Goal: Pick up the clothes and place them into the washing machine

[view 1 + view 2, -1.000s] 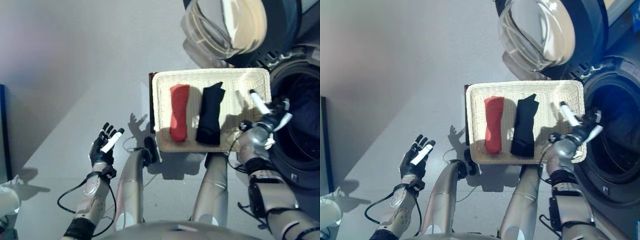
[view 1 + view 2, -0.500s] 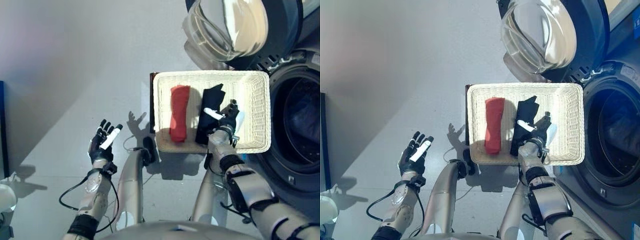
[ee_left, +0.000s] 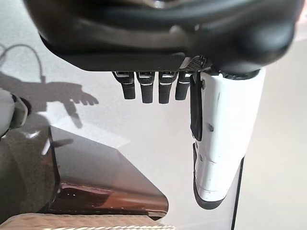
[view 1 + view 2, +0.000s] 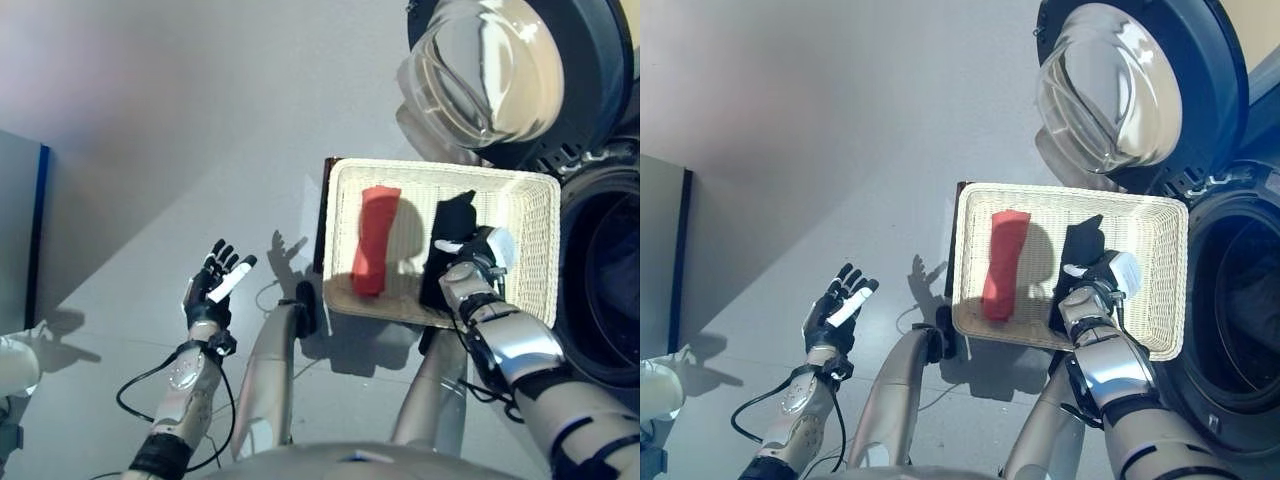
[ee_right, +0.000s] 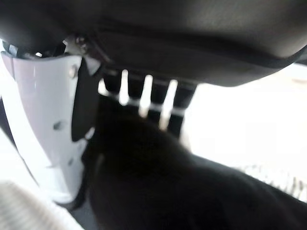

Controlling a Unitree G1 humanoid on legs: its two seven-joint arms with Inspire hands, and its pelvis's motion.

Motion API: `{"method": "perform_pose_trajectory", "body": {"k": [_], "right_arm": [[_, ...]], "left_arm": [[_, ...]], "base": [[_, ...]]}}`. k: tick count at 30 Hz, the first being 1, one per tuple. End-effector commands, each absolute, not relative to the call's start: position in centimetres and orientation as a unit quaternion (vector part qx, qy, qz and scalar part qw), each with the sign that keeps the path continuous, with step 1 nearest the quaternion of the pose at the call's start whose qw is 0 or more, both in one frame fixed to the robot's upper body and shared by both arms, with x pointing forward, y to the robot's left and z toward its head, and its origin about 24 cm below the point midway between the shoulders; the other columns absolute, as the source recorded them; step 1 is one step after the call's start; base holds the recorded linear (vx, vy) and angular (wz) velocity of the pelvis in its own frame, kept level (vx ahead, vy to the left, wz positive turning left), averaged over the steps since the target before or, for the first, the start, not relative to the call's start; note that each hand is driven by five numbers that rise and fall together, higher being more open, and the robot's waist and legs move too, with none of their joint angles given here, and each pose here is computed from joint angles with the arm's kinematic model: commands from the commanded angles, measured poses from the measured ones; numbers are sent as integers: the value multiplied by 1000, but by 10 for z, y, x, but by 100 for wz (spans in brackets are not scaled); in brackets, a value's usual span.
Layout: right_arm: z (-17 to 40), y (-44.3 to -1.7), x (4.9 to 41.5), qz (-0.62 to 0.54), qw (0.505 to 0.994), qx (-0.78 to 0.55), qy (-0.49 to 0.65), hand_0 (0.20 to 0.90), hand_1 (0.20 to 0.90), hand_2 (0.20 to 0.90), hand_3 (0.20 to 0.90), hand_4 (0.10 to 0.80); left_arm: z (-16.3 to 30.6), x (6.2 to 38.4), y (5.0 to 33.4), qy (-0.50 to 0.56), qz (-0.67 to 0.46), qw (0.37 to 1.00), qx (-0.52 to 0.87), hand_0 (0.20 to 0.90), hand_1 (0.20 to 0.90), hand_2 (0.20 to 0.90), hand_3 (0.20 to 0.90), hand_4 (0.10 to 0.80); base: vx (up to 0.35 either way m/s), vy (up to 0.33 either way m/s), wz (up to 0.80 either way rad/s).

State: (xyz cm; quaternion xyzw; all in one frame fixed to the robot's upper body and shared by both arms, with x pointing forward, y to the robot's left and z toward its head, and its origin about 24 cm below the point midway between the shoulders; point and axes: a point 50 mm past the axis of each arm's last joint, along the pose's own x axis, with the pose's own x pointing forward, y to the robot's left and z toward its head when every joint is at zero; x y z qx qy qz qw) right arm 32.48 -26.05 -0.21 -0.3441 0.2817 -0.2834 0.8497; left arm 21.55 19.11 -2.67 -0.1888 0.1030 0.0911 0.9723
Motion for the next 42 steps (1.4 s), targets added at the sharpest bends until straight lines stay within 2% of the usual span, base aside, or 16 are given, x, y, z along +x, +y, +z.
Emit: {"method": "perform_pose_trajectory", "body": {"k": [1,6,10,15,20,21,23,28,32,35,42], "right_arm": [[-41,-236,303,-190,849,-339,358,200,200,200,200,300],[-40,-270,290,-240,838,-313,377,200,200,200,200,300],[-34,-299,282,-317,843,-243,360,200,200,200,200,300],[-16,-309,290,-419,873,-18,249,200,200,200,200,300],[3,-329,289,-493,845,172,120,200,200,200,200,300],[9,-331,289,-502,829,236,77,200,200,200,200,300],[12,-335,285,-511,807,294,29,200,200,200,200,300],[24,-345,279,-537,716,439,-84,200,200,200,200,300],[42,-355,278,-545,657,496,-161,200,200,200,200,300],[48,-364,272,-561,584,548,-211,200,200,200,200,300],[50,-405,243,-636,473,569,-219,200,200,200,200,300]], "left_arm": [[-2,218,205,42,63,986,-149,900,900,900,900,800],[-1,216,205,40,53,987,-149,900,900,900,900,800],[-1,215,206,35,59,986,-152,900,900,900,900,800],[-3,217,211,33,85,984,-156,900,900,900,900,800],[-5,215,221,33,122,978,-168,900,900,900,900,800],[-6,214,223,36,129,976,-171,900,900,900,900,800],[-7,212,225,38,139,973,-182,900,900,900,900,800],[-13,208,222,50,145,966,-210,900,900,900,900,800],[-13,208,219,51,144,963,-222,900,900,900,900,800],[-14,207,216,56,138,962,-227,900,900,900,900,800],[-15,207,217,66,133,963,-226,900,900,900,900,800]], "base": [[22,11,13],[17,7,8],[-32,18,11],[-6,12,4],[5,-4,-5],[-1,-23,-8],[-4,-23,-15],[7,-18,-13],[7,-6,-7],[0,0,0],[0,0,0]]}}
